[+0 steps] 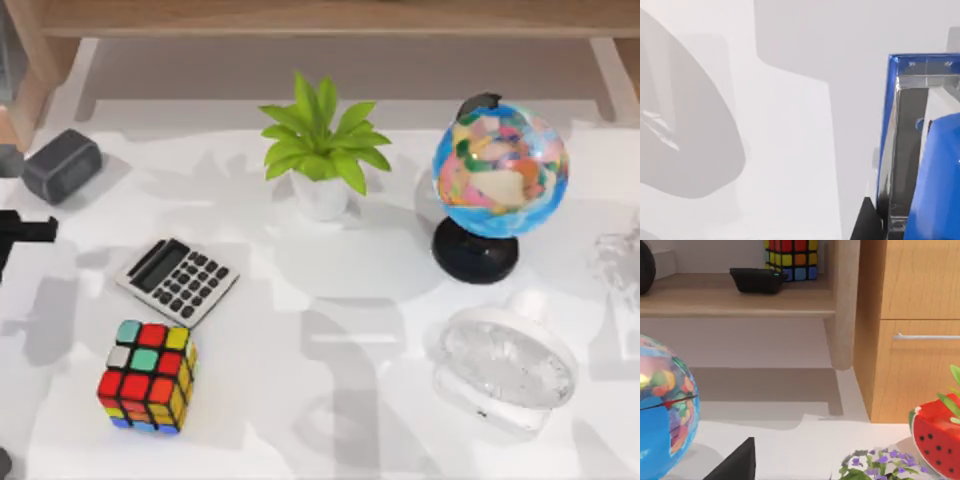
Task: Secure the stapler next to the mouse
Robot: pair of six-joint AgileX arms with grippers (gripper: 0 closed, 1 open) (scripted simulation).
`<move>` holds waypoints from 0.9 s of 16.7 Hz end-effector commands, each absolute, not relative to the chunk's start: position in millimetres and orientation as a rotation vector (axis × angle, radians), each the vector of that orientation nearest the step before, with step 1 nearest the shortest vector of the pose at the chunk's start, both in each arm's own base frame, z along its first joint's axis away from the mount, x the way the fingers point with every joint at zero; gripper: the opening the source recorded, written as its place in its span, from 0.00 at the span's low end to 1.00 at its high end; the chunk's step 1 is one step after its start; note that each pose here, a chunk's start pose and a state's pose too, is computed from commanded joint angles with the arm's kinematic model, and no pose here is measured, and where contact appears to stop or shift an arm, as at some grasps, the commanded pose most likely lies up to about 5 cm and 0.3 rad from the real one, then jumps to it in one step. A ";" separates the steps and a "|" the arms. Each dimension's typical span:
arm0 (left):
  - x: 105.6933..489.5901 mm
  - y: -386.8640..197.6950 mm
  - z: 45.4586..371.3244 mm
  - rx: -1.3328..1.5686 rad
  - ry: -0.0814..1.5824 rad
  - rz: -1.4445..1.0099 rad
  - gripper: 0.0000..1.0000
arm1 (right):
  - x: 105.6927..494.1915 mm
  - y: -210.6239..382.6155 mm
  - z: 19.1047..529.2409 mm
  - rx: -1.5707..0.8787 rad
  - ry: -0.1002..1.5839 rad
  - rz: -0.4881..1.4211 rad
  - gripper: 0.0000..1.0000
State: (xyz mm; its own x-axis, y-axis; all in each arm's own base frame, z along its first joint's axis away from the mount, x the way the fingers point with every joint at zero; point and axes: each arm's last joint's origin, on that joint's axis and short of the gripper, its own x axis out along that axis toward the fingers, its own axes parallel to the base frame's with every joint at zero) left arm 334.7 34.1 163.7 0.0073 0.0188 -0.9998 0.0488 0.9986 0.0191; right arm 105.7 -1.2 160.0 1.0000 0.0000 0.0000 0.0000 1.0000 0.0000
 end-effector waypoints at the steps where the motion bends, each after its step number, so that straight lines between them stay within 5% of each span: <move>1: 334.9 34.3 163.2 0.057 1.564 -0.021 0.00 | 105.7 -1.2 160.0 0.000 0.000 0.000 1.00; 15: 334.7 38.2 148.5 0.116 1.579 0.031 0.00 | 105.7 -1.2 160.0 0.000 0.000 0.000 1.00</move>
State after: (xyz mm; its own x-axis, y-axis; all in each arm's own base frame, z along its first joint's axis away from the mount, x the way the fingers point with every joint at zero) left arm 334.7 38.2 148.5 -0.0071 0.0935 -0.9956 0.0546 0.9942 0.0930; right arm 105.7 -1.2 160.0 1.0000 0.0000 0.0000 0.0000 1.0000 0.0000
